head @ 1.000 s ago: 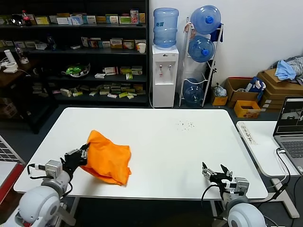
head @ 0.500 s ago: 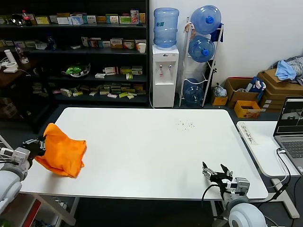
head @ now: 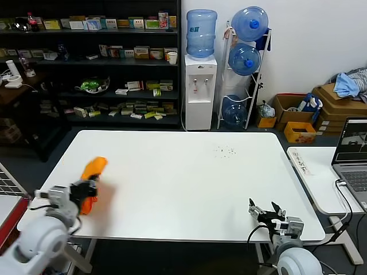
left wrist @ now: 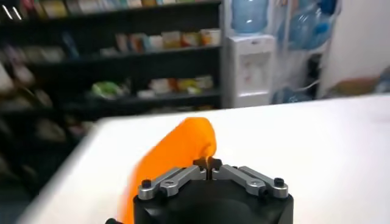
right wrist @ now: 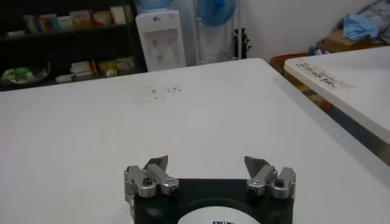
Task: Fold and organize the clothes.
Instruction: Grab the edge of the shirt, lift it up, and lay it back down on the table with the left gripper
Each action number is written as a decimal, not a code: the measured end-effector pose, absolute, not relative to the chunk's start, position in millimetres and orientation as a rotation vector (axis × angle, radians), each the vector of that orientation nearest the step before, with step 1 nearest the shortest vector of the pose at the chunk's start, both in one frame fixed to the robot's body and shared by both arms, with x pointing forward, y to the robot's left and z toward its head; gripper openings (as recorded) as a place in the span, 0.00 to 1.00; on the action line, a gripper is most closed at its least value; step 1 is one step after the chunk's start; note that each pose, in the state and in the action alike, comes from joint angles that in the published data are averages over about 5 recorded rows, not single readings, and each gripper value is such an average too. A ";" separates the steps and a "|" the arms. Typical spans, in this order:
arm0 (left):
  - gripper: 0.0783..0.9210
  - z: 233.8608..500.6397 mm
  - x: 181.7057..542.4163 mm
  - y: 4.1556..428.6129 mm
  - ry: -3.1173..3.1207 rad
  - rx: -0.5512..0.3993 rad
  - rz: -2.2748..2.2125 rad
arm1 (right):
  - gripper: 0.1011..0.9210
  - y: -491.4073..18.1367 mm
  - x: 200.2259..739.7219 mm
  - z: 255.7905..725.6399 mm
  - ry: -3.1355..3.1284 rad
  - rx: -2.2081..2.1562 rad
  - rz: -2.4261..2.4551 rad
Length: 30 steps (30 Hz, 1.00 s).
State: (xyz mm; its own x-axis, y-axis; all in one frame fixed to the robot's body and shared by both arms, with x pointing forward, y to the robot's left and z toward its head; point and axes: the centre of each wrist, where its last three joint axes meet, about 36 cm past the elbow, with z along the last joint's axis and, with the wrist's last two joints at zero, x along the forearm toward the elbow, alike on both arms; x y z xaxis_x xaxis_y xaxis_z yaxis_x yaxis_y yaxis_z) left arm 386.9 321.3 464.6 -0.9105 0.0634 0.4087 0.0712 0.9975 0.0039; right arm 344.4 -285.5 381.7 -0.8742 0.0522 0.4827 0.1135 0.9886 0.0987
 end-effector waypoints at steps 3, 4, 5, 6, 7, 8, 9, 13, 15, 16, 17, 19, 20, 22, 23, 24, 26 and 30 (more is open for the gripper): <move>0.03 448.2 388.7 272.3 -2.670 -0.169 0.205 | 0.88 -286.2 342.9 377.8 -2.626 -0.139 -0.169; 0.03 442.9 390.3 256.2 -2.650 -0.192 0.271 | 0.88 -286.2 342.3 376.9 -2.624 -0.146 -0.170; 0.03 438.0 392.3 240.8 -2.629 -0.214 0.328 | 0.88 -286.0 341.7 376.2 -2.622 -0.152 -0.171; 0.03 433.5 394.7 225.5 -2.609 -0.236 0.380 | 0.88 -285.8 341.0 375.5 -2.621 -0.158 -0.173; 0.03 429.8 397.3 211.0 -2.590 -0.257 0.425 | 0.88 -285.5 340.1 374.8 -2.620 -0.163 -0.176; 0.03 426.7 400.1 197.7 -2.573 -0.275 0.463 | 0.88 -285.3 339.1 374.0 -2.618 -0.169 -0.179; 0.03 424.3 403.3 185.0 -2.560 -0.292 0.497 | 0.88 -285.0 338.0 372.9 -2.616 -0.173 -0.182; 0.03 418.8 417.2 142.8 -2.527 -0.338 0.592 | 0.88 -283.0 333.9 368.3 -2.603 -0.186 -0.195; 0.03 417.8 422.0 124.8 -2.515 -0.355 0.624 | 0.88 -281.5 333.2 366.7 -2.599 -0.188 -0.201; 0.03 417.8 423.4 116.5 -2.508 -0.363 0.636 | 0.88 -280.7 333.2 366.2 -2.598 -0.188 -0.203; 0.03 417.9 424.2 108.1 -2.501 -0.373 0.648 | 0.88 -279.8 333.3 365.9 -2.598 -0.188 -0.205; 0.03 418.7 424.3 92.4 -2.487 -0.391 0.665 | 0.88 -278.2 333.6 365.5 -2.597 -0.186 -0.207; 0.03 419.0 424.1 85.3 -2.480 -0.399 0.672 | 0.88 -277.7 333.7 365.4 -2.597 -0.185 -0.208; 0.03 419.2 423.4 72.9 -2.469 -0.412 0.679 | 0.88 -277.0 333.5 365.4 -2.597 -0.184 -0.207; 0.03 419.0 423.3 68.0 -2.466 -0.417 0.680 | 0.88 -277.1 333.1 365.4 -2.598 -0.184 -0.207; 0.03 418.6 423.2 63.9 -2.464 -0.420 0.680 | 0.88 -277.3 332.7 365.6 -2.599 -0.184 -0.206; 0.03 418.0 423.4 57.6 -2.464 -0.427 0.677 | 0.88 -278.2 331.6 366.2 -2.607 -0.182 -0.202; 0.08 418.4 423.7 51.1 -2.486 -0.445 0.673 | 0.88 -280.6 330.0 369.4 -2.653 -0.164 -0.187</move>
State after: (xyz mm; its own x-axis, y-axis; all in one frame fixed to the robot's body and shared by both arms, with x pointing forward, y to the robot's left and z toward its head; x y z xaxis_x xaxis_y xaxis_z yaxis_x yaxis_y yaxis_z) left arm 423.7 51.1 418.4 -0.8096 0.4315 0.3980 0.1718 0.8225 -0.5422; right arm 330.0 -280.6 369.4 -0.8812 0.0833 0.4654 0.1478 0.9836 0.1038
